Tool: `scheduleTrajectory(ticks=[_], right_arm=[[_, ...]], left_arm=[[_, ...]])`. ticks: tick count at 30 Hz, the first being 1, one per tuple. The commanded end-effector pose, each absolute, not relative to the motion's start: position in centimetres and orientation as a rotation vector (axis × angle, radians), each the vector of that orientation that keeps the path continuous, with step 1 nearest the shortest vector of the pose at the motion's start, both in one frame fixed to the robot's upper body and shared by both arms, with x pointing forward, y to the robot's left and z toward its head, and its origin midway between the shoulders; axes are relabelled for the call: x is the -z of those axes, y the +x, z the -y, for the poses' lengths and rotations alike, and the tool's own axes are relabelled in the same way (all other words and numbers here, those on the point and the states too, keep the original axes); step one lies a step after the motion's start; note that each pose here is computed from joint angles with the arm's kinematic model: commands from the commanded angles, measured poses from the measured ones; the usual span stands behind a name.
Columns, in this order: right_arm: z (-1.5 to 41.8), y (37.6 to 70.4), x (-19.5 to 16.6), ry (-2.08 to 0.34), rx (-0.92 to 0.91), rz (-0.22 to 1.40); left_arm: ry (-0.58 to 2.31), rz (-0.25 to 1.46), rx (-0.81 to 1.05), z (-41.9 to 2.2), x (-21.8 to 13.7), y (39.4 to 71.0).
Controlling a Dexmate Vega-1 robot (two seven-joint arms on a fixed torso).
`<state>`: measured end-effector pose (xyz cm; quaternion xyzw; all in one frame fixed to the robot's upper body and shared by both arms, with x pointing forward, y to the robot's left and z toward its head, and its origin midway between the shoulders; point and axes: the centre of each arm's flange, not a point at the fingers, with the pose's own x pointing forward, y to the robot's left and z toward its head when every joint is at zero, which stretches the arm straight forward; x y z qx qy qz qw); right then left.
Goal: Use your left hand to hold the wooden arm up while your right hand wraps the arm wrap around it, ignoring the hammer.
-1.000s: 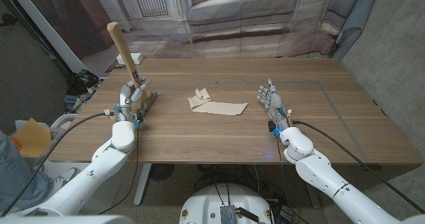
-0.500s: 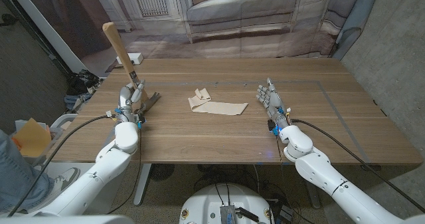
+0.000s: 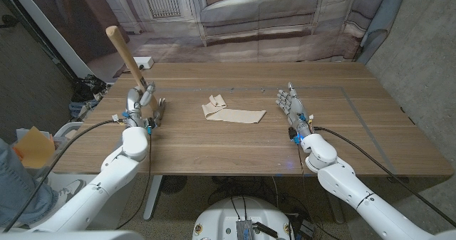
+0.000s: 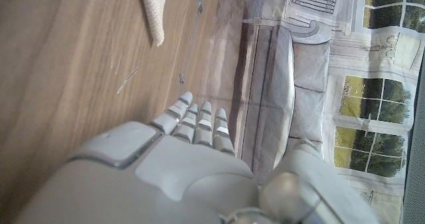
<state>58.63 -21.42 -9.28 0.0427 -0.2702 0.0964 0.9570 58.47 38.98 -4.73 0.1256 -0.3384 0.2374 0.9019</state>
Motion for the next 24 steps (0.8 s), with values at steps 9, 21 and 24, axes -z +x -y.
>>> scheduleTrajectory(ticks=[9,21,24], right_arm=[[22.5,57.6,9.0,0.049,-0.160,0.575],[22.9,57.2,8.9,0.035,-0.158,0.569],[22.9,57.1,8.8,0.036,-0.158,0.570]], left_arm=[[0.251,0.737,-0.511,-37.8,3.3,57.2],[0.257,0.716,-0.627,-36.9,3.7,57.0],[0.262,0.714,-0.654,-36.8,3.7,57.0]])
